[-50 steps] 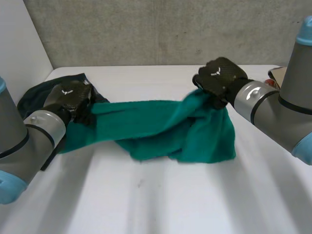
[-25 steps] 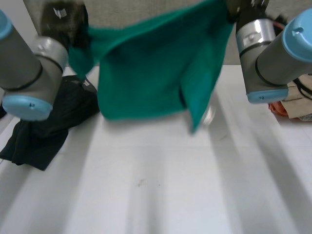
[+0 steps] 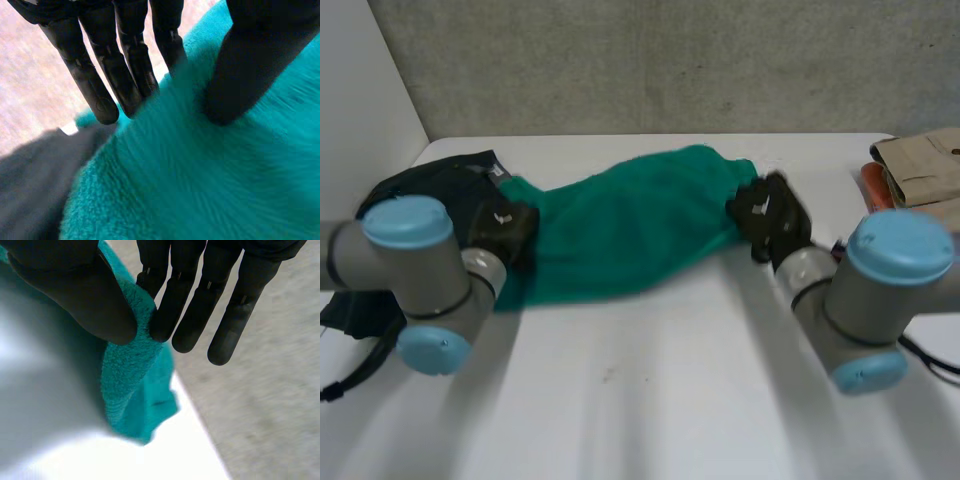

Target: Fold the laundry.

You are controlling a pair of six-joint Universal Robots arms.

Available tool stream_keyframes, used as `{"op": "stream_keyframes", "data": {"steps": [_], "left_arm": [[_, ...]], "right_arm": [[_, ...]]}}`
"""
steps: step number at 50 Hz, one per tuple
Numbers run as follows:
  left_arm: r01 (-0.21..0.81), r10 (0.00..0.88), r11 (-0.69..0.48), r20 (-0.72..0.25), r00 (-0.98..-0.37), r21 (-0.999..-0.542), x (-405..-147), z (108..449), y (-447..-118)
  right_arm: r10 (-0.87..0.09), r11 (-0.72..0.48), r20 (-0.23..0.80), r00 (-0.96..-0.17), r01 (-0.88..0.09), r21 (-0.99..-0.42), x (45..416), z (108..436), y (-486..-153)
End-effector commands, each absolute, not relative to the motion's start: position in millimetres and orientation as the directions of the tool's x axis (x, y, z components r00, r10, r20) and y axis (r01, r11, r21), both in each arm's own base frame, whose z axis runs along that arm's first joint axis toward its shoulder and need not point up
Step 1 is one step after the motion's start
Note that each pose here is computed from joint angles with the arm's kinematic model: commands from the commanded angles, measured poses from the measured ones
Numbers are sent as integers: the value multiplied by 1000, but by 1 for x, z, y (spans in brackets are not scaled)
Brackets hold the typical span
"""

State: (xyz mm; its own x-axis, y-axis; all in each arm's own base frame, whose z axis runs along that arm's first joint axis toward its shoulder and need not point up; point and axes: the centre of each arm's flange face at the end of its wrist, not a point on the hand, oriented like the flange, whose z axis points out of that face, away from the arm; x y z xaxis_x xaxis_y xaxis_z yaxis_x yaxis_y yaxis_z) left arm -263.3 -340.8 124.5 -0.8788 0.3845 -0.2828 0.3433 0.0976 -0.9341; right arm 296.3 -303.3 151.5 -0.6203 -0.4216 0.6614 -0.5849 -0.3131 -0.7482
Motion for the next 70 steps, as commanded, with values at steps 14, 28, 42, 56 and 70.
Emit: {"op": "stream_keyframes", "data": {"steps": [14,28,42,56,70], "left_arm": [[412,349,57,-368,-862,-909,-216,184,-294],[524,484,137,-405,-776,-841,-189,138,-291],[536,502,146,-404,-765,-832,-197,116,-315],[531,495,127,-411,-766,-838,-201,111,-335],[503,418,87,-427,-802,-860,-202,145,-337]], "right_arm": [[-457,-204,633,-625,-619,-758,285,143,-290],[-465,-205,634,-618,-621,-757,287,141,-288],[-466,-202,648,-602,-640,-741,286,137,-286],[-474,-204,656,-588,-651,-731,286,134,-283],[-447,-204,667,-597,-658,-725,281,142,-288]]}}
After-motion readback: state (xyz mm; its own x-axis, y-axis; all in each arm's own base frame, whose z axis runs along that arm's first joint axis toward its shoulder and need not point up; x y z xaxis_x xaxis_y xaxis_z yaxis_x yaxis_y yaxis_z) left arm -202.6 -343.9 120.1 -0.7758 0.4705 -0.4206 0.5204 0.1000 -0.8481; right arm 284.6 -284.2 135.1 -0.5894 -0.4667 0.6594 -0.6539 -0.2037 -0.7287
